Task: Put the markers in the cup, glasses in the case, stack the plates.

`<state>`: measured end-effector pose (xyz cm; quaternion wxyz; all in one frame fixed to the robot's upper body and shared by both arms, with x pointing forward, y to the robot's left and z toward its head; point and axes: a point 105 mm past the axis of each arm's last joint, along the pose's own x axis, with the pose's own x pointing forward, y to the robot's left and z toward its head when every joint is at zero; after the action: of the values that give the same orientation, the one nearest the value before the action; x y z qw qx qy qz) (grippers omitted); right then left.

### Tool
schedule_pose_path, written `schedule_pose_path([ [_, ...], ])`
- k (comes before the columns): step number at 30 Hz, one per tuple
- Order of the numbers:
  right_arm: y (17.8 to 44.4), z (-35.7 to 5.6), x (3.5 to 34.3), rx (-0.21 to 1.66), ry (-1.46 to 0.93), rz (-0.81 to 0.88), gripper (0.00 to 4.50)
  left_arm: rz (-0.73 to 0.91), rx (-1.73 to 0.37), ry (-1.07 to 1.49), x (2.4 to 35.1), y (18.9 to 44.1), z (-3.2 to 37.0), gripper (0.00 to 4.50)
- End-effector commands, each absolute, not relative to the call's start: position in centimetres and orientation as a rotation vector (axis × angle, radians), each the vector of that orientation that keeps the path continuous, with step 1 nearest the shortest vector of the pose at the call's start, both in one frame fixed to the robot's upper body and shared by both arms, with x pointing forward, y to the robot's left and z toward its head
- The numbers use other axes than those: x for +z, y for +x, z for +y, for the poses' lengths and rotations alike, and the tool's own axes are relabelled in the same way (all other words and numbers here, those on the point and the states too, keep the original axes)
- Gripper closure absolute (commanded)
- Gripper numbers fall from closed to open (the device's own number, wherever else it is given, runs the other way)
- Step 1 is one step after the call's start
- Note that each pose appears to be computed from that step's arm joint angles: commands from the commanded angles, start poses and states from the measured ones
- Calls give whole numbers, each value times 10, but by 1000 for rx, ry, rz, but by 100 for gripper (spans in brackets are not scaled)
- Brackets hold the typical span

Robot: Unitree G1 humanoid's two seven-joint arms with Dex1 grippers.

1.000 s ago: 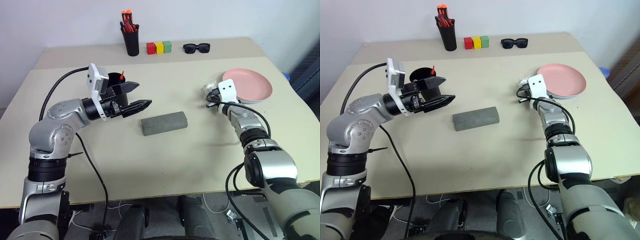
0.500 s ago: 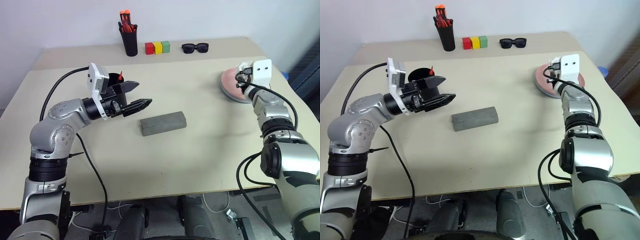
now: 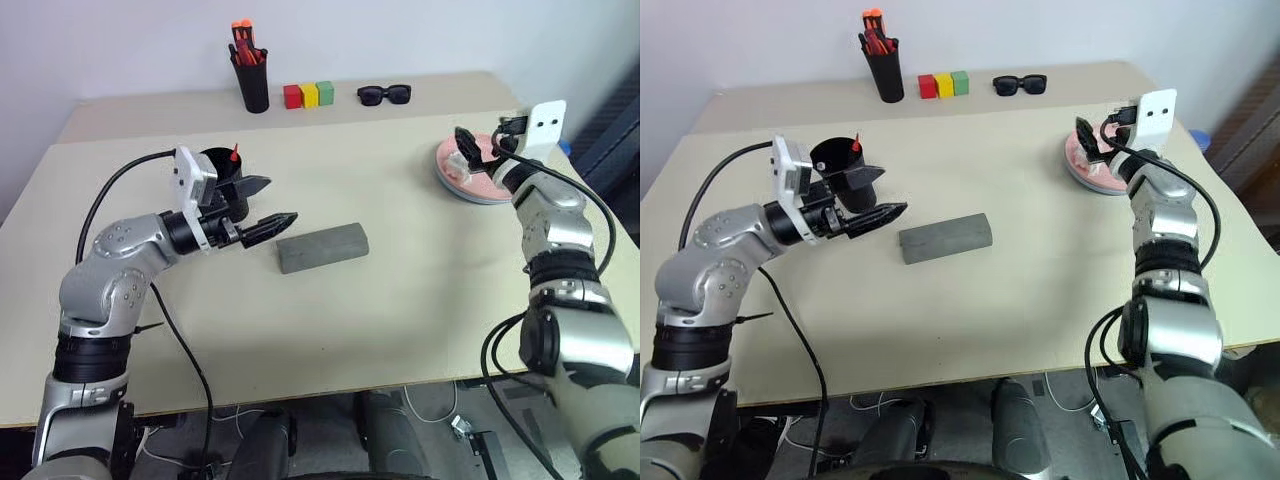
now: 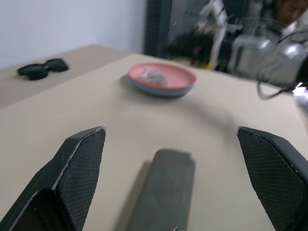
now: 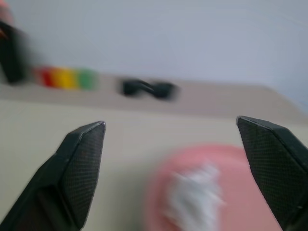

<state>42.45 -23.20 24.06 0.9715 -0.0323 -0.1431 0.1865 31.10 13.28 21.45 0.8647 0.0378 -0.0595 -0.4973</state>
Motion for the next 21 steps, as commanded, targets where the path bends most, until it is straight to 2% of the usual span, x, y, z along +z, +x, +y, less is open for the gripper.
schedule_pose_path([
  [1, 373, -186, 259, 739, -118, -347, 6, -189, -1050, 118, 222, 293, 141, 0],
  [4, 316, -151, 237, 1081, -139, -221, 6, -163, -1058, 100, 213, 281, 150, 0],
  [7, 282, -136, 224, 1242, -181, -146, 6, -118, -1061, 84, 204, 271, 159, 0],
  [9, 276, -134, 219, 1250, -259, -165, 6, -111, -1044, 100, 199, 267, 166, 0],
  [15, 264, -137, 211, 1332, -288, -121, 6, -107, -992, 116, 192, 256, 184, 0],
  [18, 268, -143, 207, 1329, -323, -77, 6, -127, -952, 114, 187, 256, 188, 0],
  [21, 274, -142, 216, 1313, -337, -99, 6, -133, -937, 136, 178, 259, 190, 0],
])
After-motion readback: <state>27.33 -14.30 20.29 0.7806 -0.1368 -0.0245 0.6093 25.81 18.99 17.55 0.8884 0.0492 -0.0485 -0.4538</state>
